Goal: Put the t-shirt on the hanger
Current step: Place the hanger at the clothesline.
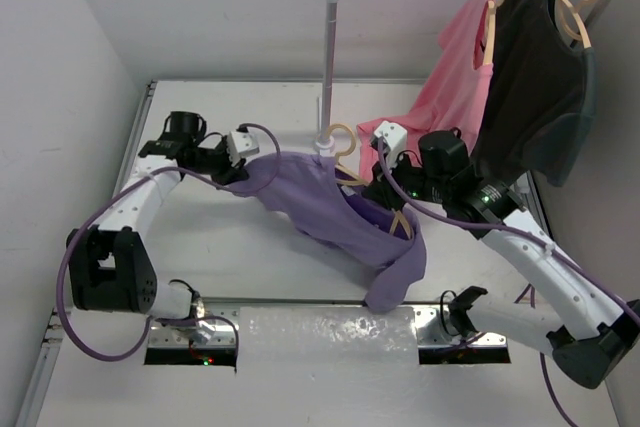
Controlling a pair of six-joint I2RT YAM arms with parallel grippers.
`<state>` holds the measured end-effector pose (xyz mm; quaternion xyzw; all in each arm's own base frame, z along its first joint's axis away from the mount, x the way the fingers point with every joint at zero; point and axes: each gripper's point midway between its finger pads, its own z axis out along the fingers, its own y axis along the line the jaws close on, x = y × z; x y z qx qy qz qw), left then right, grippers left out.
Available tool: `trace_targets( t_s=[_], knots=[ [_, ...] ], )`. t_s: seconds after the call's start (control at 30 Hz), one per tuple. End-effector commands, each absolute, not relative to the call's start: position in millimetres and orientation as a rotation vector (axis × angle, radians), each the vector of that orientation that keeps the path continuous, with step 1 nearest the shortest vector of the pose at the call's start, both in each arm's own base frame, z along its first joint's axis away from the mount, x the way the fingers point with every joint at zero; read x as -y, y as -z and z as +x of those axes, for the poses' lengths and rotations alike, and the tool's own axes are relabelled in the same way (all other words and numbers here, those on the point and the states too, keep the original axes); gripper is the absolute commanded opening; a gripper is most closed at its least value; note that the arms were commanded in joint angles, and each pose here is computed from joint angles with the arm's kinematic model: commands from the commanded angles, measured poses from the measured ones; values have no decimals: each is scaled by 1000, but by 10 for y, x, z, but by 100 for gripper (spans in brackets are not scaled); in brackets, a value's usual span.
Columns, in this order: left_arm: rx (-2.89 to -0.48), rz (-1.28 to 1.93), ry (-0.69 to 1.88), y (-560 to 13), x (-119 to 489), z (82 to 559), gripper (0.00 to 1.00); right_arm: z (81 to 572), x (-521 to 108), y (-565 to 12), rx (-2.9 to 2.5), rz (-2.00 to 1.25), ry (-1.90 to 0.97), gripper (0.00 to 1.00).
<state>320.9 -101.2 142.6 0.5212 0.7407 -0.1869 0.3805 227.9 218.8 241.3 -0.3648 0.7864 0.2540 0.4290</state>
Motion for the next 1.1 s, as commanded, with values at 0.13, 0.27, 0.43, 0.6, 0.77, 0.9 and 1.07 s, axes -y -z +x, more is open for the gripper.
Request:
trace_targets(
  t_s=[0.13, 0.27, 0.43, 0.6, 0.77, 0.9, 1.07],
  knots=[
    [-1978, 1318, 376, -1354, 552, 3352, 0, 2222, -2122, -2874, -1816, -909, -629, 0],
    [-1931, 1319, 449, -1518, 672, 3302, 22, 2206, -2217, -2846, -1802, -908, -690, 0],
    [-1748, 1278, 329, -2180, 741, 3518, 0, 2267, -2284, -2869, -1780, -907, -704, 0],
    [-1917, 1393, 289, -1675, 478, 3442, 0, 2289, -2226, -2975, -1750, -920, -653, 0],
    [-2004, 1375, 388, -1344, 338, 3328, 0, 2270, -2119, -3065, -1733, -930, -588, 0],
    [-1841, 1377, 375, -1754, 495, 3301, 34, 2282, -2113, -3019, -1758, -942, -578, 0],
    [-1609, 1381, 355, -2375, 696, 3285, 59, 2323, -2133, -2973, -1766, -945, -573, 0]
  ],
)
